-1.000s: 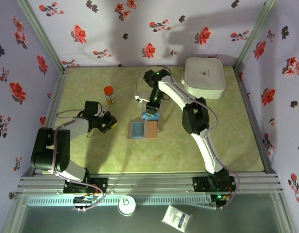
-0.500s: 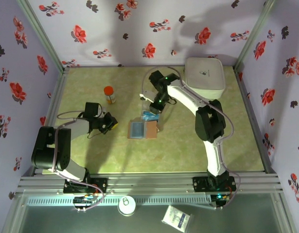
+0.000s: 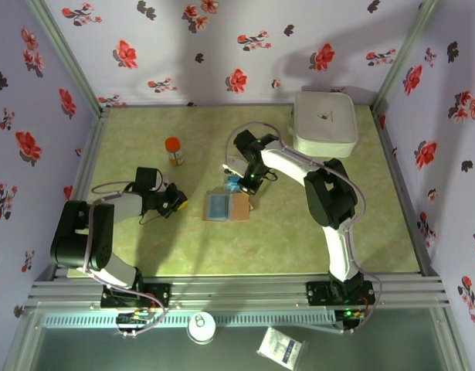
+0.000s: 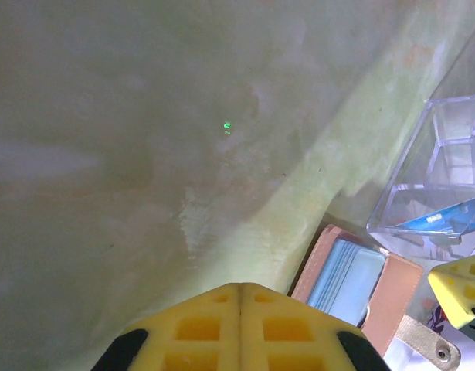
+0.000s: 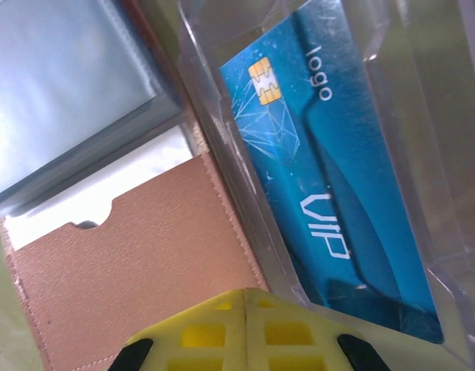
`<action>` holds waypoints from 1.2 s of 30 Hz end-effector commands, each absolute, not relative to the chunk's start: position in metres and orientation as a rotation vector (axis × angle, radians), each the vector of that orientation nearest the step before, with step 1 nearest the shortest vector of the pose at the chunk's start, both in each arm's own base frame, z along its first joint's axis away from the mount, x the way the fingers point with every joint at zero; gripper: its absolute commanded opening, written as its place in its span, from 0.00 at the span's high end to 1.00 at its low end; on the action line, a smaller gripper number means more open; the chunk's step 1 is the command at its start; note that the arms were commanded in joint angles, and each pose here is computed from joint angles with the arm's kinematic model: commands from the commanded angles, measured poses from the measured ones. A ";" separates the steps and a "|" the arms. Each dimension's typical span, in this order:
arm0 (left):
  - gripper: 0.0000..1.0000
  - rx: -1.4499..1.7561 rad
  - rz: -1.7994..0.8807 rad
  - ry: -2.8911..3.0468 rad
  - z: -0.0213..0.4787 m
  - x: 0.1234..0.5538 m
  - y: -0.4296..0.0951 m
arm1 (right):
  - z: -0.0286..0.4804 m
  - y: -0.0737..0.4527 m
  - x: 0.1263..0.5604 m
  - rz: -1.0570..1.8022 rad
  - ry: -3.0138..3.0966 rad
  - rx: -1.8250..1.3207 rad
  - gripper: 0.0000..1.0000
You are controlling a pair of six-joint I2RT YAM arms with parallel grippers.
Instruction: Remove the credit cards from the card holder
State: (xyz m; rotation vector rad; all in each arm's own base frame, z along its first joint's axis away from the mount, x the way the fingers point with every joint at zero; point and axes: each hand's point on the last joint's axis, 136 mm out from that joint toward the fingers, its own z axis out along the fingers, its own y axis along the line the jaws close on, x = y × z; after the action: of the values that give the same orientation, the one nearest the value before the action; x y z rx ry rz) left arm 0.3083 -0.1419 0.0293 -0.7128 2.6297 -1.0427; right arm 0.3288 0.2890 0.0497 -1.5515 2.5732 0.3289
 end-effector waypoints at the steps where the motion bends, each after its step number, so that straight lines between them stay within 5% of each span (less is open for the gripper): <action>1: 0.97 -0.739 -1.064 2.629 0.027 0.307 -0.142 | 0.042 0.288 0.344 0.267 2.573 -1.511 0.97; 26: 0.98 -0.720 -1.077 2.629 0.032 0.308 -0.145 | 0.054 0.295 0.377 0.269 2.514 -1.462 0.98; 36: 0.99 -0.608 -1.094 2.656 0.043 0.310 -0.170 | 0.095 0.303 0.364 0.437 2.578 -1.136 0.92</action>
State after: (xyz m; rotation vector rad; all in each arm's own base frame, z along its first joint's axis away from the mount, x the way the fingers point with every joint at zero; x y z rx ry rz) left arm 0.3048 -0.1591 0.0337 -0.6441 2.6520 -1.0617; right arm 0.3647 0.2970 0.0594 -1.3199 2.5744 0.3524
